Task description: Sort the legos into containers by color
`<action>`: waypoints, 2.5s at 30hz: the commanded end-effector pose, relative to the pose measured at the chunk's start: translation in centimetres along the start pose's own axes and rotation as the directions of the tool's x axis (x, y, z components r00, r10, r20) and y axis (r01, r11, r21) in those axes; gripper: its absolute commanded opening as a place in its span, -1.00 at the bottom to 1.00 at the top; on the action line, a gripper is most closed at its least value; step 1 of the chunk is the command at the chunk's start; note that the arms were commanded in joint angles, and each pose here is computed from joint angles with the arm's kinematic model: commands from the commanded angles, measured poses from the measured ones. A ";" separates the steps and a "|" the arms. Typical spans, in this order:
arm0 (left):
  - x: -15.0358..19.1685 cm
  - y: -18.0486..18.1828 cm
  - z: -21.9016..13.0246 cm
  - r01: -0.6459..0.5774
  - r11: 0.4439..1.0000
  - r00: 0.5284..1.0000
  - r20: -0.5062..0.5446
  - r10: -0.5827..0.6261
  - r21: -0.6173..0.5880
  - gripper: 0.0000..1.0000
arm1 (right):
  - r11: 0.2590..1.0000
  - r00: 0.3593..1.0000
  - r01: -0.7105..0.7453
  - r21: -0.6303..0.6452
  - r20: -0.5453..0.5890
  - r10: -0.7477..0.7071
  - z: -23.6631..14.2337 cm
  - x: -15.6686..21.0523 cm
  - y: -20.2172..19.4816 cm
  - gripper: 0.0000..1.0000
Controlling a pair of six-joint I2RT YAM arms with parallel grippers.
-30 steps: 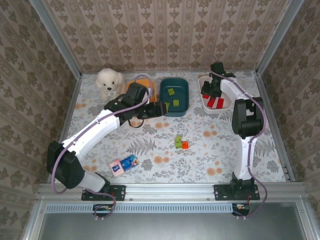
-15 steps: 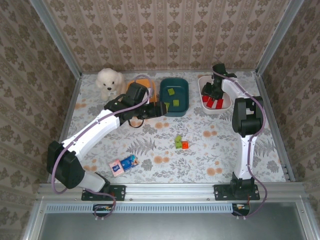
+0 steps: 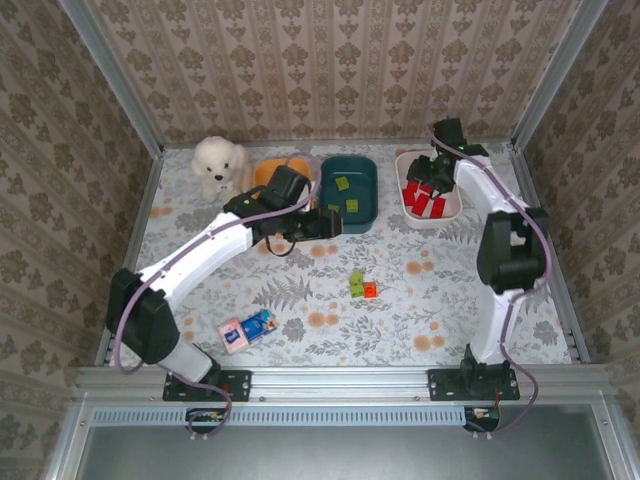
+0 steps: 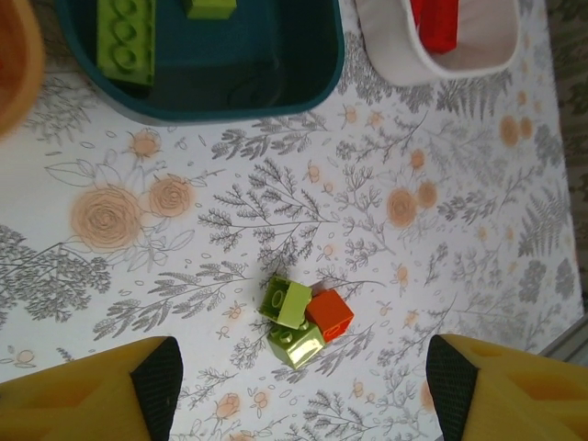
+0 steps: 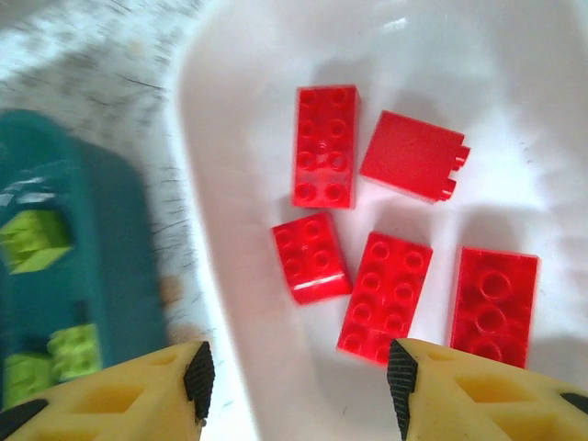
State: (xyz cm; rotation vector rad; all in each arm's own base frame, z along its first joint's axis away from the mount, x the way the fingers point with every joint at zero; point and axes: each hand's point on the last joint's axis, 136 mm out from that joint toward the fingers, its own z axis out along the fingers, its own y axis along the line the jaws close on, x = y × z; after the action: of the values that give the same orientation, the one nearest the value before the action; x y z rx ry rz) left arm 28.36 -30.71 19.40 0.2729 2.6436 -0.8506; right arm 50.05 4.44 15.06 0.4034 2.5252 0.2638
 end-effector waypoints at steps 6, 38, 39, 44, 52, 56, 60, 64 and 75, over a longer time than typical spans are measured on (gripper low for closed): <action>5.3 -0.4 6.2 -0.169 0.981 0.956 -0.256 0.141 -0.091 0.48 | 0.930 0.959 0.186 -0.317 0.266 -0.101 -12.8 8.6 7.8 0.25; 8.7 0.8 15.3 -0.438 0.874 0.827 -0.476 0.300 -0.210 -0.40 | 0.771 0.958 0.251 -0.585 0.264 -0.111 -24.6 22.8 4.7 0.47; 8.5 0.7 15.2 -0.442 0.871 0.829 -0.467 0.306 -0.214 -0.44 | 0.771 0.958 0.252 -0.585 0.265 -0.112 -24.6 22.8 4.7 0.46; 5.2 -0.4 13.1 -0.438 0.866 0.862 -0.387 0.328 -0.242 -0.49 | 0.770 0.956 0.253 -0.586 0.273 -0.106 -25.0 22.5 4.9 0.46; -5.4 -2.1 8.5 -0.246 0.952 0.968 -0.095 0.232 -0.183 -0.52 | 0.763 0.944 0.279 -0.583 0.312 -0.107 -25.8 20.6 6.1 0.45; -9.6 -1.7 9.7 -0.161 0.984 0.987 0.000 0.162 -0.082 -0.47 | 0.769 0.942 0.284 -0.572 0.315 -0.114 -25.7 19.6 6.8 0.44; -13.8 -1.4 11.8 -0.135 0.990 0.989 0.057 0.137 -0.029 -0.47 | 0.776 0.939 0.288 -0.561 0.323 -0.115 -25.4 18.7 7.3 0.43; -16.7 -1.0 14.3 -0.126 0.992 0.988 0.094 0.126 -0.002 -0.47 | 0.782 0.943 0.280 -0.557 0.311 -0.117 -25.1 18.5 7.6 0.42; -17.7 1.5 19.8 -0.005 0.998 0.996 0.089 0.000 0.056 -0.32 | 0.804 0.948 0.248 -0.541 0.305 -0.088 -25.2 18.9 6.4 0.42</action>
State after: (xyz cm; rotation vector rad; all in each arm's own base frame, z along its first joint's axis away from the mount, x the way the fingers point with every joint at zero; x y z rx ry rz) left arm 49.39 -41.91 8.53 0.2803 2.5933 -0.8233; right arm 22.67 14.79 27.10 -0.0551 2.0871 0.8262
